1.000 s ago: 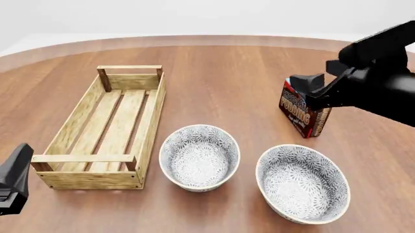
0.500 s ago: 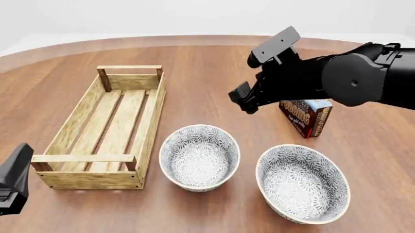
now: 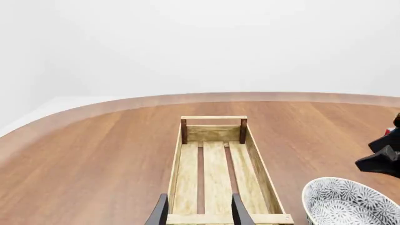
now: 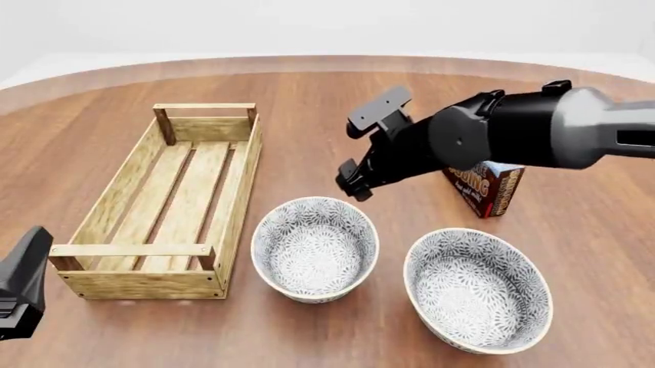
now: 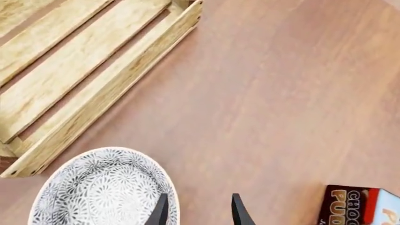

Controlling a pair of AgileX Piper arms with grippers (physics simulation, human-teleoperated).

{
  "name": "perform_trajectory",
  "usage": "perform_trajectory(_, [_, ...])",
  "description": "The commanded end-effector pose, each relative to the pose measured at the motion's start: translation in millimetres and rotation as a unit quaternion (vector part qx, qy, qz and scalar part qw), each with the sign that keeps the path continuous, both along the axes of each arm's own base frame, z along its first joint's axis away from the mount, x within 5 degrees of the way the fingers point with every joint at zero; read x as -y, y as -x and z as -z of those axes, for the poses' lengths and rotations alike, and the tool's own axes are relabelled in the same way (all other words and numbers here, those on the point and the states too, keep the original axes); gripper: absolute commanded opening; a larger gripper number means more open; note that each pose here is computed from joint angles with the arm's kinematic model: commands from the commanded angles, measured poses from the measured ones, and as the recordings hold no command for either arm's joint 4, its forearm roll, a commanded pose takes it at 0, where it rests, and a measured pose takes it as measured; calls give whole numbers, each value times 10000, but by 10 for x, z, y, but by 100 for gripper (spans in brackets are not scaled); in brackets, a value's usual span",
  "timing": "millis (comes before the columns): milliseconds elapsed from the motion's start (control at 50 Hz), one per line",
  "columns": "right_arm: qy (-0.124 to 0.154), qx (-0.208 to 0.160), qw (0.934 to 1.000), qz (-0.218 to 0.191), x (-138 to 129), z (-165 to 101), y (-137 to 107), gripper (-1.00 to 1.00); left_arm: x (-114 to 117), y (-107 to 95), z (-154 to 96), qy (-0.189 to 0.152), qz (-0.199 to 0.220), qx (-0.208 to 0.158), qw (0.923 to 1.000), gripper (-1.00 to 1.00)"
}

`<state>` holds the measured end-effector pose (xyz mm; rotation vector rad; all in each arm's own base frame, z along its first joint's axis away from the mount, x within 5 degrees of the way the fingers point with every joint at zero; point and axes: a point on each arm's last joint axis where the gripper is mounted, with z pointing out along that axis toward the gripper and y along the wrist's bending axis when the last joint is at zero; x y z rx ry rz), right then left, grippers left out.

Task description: Stack the left bowl on the right bowl and place them in the tray.

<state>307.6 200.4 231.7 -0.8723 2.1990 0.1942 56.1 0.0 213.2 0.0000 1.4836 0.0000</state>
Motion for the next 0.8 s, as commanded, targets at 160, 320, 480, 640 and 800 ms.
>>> perform_trajectory(160, [69,-347,9994,48,-120,352,-52,100,0,0,0,0,0,0,10000,100])
perform_trajectory(320, [114,-501,9987,-67,-231,493,31,100,0,0,0,0,0,0,10000,100])
perform_trajectory(480, [104,-534,9985,-65,-244,515,52,100,0,0,0,0,0,0,10000,100])
perform_trajectory(640, [90,-563,9984,-50,-247,565,70,100,0,0,0,0,0,0,10000,100])
perform_trajectory(800, [65,-578,9983,-26,-249,613,79,100,0,0,0,0,0,0,10000,100])
